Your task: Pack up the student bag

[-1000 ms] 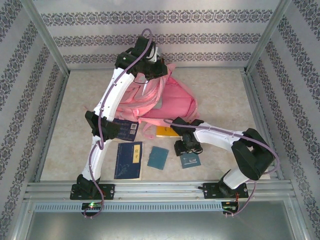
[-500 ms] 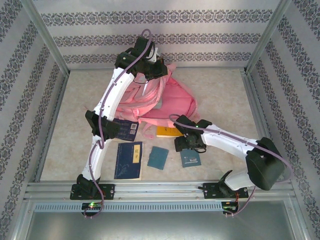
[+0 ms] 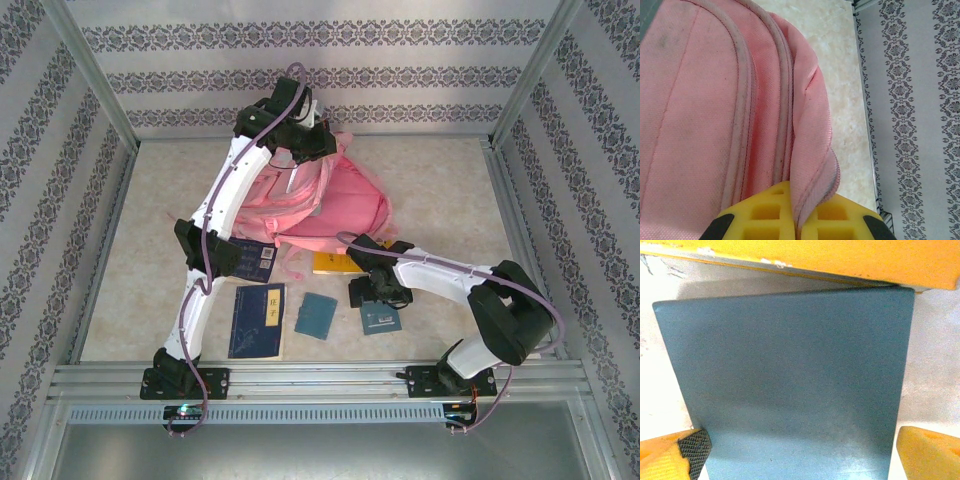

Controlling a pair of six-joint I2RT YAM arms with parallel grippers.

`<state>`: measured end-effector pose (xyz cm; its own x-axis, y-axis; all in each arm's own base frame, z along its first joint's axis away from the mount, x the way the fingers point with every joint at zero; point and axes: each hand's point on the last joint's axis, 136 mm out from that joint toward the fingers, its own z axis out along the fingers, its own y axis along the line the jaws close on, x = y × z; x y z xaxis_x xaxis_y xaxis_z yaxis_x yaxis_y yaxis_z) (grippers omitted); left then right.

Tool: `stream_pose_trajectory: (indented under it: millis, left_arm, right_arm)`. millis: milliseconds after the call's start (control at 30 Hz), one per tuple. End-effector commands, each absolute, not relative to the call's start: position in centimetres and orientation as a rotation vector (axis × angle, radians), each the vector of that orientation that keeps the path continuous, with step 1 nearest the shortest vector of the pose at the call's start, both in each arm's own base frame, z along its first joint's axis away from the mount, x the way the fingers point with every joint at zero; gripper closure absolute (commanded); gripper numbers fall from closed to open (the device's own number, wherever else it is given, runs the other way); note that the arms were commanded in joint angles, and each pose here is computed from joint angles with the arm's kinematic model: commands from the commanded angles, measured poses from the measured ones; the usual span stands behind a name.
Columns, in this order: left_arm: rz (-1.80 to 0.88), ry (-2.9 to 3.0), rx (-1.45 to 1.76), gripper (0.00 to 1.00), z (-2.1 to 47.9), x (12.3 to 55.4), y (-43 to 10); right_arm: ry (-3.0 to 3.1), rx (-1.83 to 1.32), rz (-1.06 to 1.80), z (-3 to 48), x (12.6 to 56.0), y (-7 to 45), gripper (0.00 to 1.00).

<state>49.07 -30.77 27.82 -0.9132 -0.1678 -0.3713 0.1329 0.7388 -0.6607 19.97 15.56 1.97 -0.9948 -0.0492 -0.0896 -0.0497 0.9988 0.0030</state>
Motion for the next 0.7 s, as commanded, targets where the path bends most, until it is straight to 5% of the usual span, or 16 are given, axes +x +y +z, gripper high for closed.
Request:
stream_pose_trajectory:
  millis: [0,267,667]
  left_arm:
    - [-0.974,2.519,-0.077,1.0,27.8,50.1,-29.4]
    - [-0.973,2.517,-0.073,1.0,27.9,50.0,-29.3]
    - [-0.979,2.513,-0.075,1.0,27.8,50.2,-29.4]
  right_arm:
    - [3.11,-0.069,0.035,-0.2,19.5,16.2,0.02]
    - [3.214,-0.138,-0.034,-2.9,18.2,16.5,0.03]
    - [3.136,-0.152,-0.133,-0.4,18.9,15.0,0.27]
